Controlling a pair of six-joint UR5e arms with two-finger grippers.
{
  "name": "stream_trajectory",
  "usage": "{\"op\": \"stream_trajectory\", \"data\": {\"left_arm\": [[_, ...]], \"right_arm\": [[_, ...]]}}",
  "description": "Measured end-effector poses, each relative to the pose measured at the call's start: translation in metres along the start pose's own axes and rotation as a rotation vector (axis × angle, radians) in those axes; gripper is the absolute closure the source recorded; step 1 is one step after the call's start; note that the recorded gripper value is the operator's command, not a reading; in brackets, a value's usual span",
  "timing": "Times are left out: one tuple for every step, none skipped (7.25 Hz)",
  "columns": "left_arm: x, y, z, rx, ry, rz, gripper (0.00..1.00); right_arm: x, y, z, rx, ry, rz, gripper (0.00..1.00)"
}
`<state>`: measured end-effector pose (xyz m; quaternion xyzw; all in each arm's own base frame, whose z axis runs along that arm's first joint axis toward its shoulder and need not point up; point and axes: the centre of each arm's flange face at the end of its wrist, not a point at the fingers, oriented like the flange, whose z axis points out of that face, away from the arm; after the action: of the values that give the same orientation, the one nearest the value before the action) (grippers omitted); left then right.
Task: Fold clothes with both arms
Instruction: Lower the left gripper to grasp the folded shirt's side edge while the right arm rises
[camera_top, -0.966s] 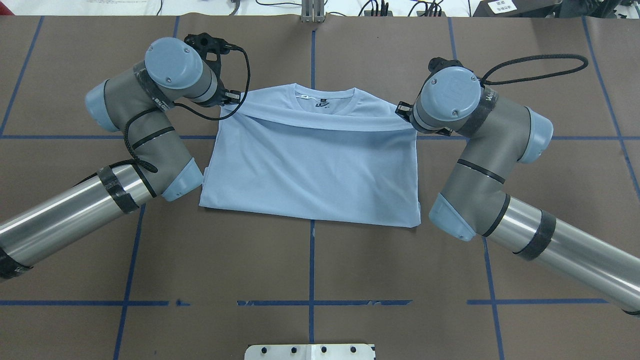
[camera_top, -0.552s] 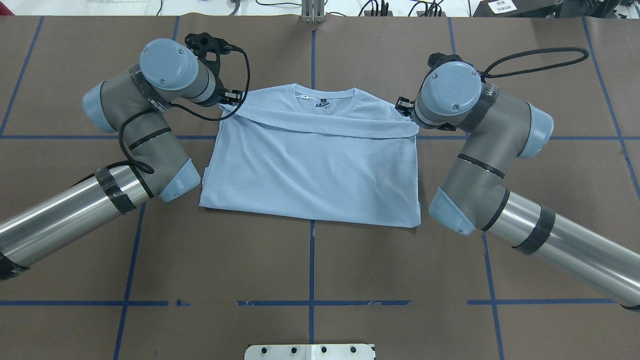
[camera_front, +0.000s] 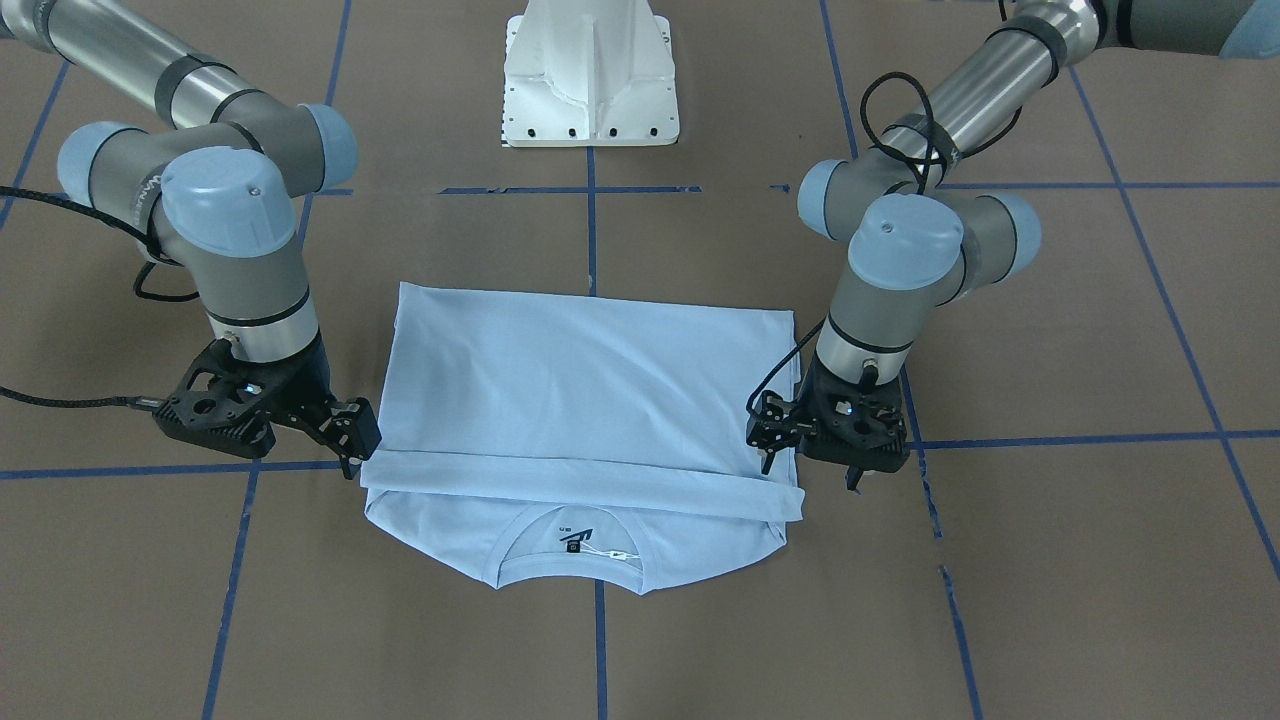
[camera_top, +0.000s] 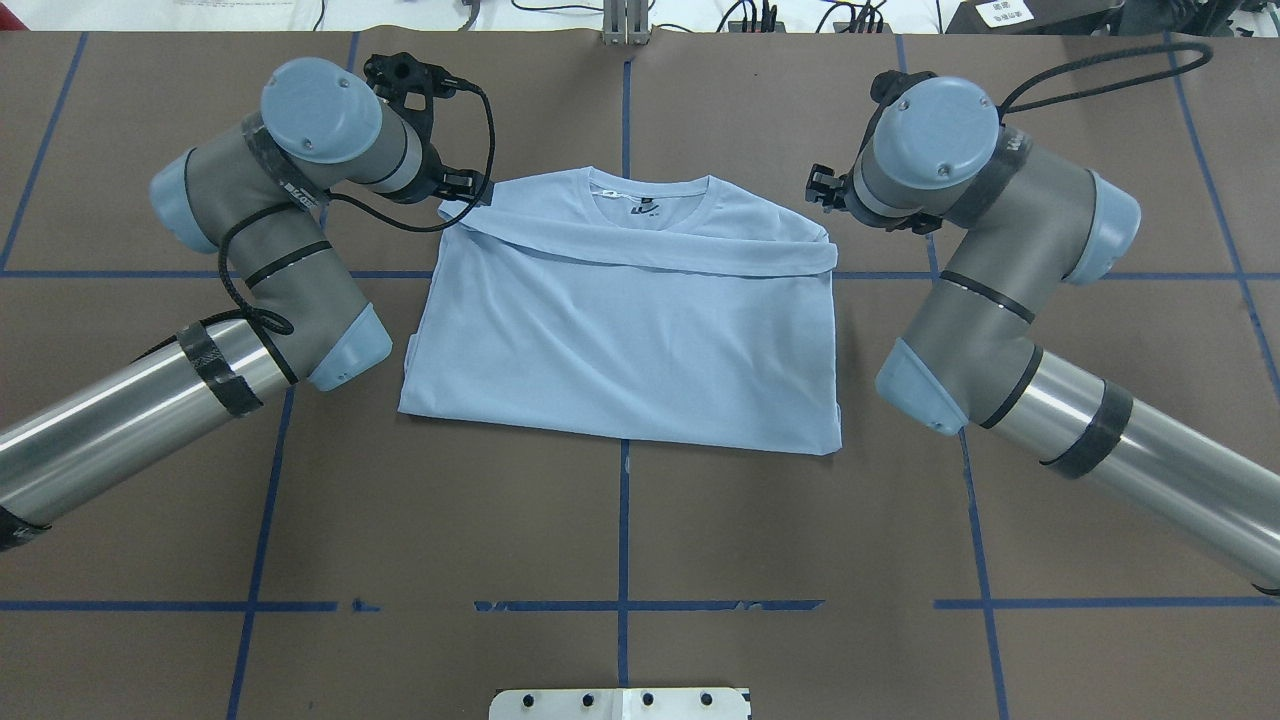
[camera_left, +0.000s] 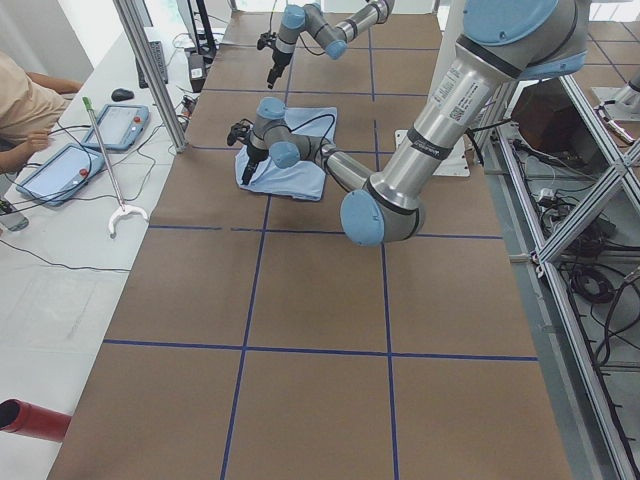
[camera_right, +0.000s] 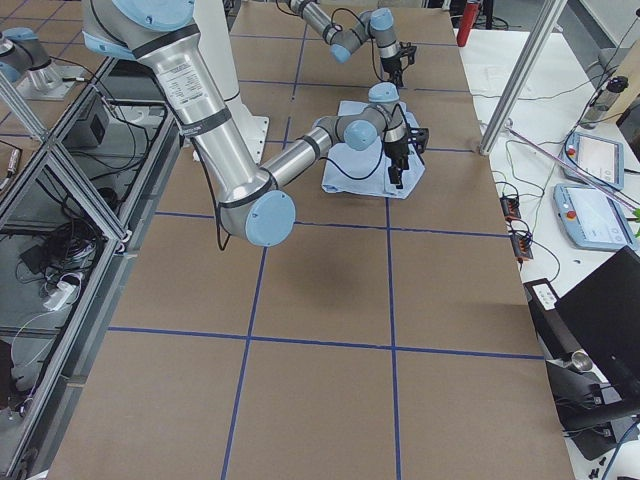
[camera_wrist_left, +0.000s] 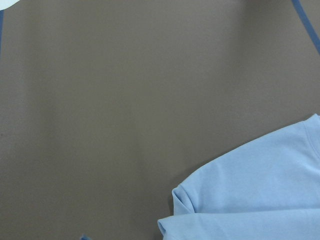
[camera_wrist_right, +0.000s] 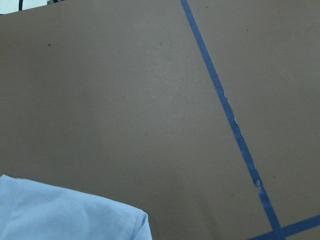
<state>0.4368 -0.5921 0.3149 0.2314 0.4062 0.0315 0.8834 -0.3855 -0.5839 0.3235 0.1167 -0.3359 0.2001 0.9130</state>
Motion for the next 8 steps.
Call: {"op": "stream_trajectory", "data": {"left_arm": [[-0.011,0.037,-0.019,0.004,0.038,0.013,0.00],[-0.011,0.081,-0.034,-0.013,0.074,0.009,0.01],[-0.004,0.120,-0.040,-0.045,0.096,-0.020,0.25],[0.008,0.150,-0.036,-0.070,0.099,-0.050,0.45],[0.019,0.172,-0.030,-0.086,0.094,-0.074,0.45],[0.025,0.184,-0.025,-0.096,0.089,-0.088,0.45],[0.026,0.190,-0.022,-0.102,0.084,-0.093,0.45],[0.026,0.192,-0.019,-0.105,0.078,-0.095,0.46]], "right_arm": [[0.003,-0.005,-0.002,-0.003,-0.002,-0.013,0.00],[0.004,-0.007,-0.003,-0.004,-0.003,-0.019,0.00],[0.005,-0.008,-0.003,-0.004,-0.004,-0.021,0.00],[0.005,-0.008,-0.003,-0.004,-0.004,-0.021,0.00],[0.005,-0.008,-0.004,-0.004,-0.005,-0.021,0.00],[0.004,-0.008,-0.004,-0.003,-0.006,-0.021,0.00],[0.004,-0.008,-0.005,-0.003,-0.007,-0.021,0.00],[0.004,-0.008,-0.005,-0.003,-0.008,-0.020,0.00]]}}
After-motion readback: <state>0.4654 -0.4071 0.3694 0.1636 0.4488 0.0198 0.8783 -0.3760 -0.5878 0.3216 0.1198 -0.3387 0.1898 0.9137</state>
